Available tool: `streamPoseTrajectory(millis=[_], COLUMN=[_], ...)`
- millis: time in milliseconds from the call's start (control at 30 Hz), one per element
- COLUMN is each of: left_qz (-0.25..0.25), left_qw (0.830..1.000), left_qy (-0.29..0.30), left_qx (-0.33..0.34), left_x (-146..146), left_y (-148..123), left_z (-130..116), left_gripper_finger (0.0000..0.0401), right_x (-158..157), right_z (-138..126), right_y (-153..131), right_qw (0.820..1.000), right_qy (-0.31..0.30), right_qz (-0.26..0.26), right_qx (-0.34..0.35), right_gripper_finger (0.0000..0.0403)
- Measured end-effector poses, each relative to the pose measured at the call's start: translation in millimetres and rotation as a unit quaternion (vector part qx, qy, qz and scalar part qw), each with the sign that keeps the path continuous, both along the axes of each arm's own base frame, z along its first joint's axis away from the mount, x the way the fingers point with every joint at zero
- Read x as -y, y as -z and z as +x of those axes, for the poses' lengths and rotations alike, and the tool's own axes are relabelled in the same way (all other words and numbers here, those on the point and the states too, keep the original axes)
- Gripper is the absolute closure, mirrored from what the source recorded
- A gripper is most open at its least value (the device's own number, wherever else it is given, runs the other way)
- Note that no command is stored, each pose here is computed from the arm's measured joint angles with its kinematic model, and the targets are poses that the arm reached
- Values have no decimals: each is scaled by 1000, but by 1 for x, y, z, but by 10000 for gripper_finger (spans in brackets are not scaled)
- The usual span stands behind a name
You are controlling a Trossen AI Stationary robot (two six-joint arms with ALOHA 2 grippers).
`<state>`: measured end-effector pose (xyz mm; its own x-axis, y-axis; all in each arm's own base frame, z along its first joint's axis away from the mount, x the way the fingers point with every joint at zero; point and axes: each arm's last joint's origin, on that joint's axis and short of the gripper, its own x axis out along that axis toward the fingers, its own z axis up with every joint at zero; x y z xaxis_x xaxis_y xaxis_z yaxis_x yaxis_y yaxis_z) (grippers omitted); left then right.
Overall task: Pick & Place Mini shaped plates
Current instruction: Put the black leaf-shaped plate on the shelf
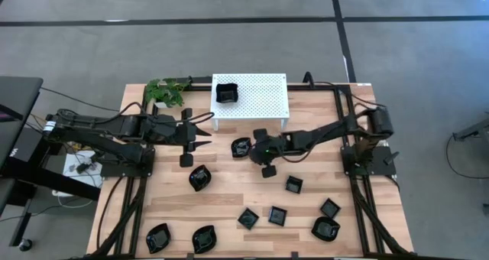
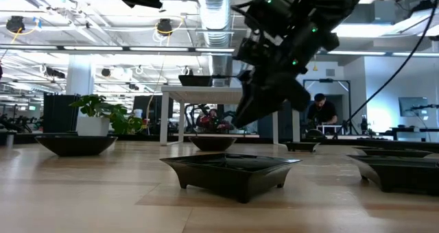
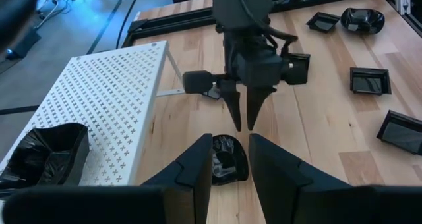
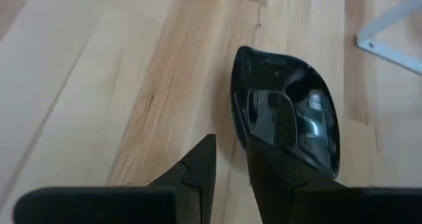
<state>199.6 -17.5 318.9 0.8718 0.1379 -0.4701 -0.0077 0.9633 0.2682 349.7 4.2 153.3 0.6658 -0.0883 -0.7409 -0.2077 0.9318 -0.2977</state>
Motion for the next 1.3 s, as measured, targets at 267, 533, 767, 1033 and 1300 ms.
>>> streamPoseTrajectory(millis=[267,533,767,1033,1300], left_qz=[0,0,0,-2,-2], left_qw=[1000,1000,1000,1000,1000], left_qy=[0,0,0,-1,-1], left_qx=[1,1,1,0,0], left_x=[0,0,0,0,0], left_y=[0,0,0,0,0], left_z=[0,0,0,0,0], left_gripper_finger=[300,300,300,300,300], right_x=[1,4,15,26,14], right_z=[18,27,29,28,27], right_y=[14,27,25,26,19], right_qw=[1000,998,997,997,996], right_qy=[-19,-11,-3,7,-11], right_qz=[-20,-46,-73,-74,-78], right_qx=[-13,-30,-28,-36,-34], right_gripper_finger=[323,324,324,373,399])
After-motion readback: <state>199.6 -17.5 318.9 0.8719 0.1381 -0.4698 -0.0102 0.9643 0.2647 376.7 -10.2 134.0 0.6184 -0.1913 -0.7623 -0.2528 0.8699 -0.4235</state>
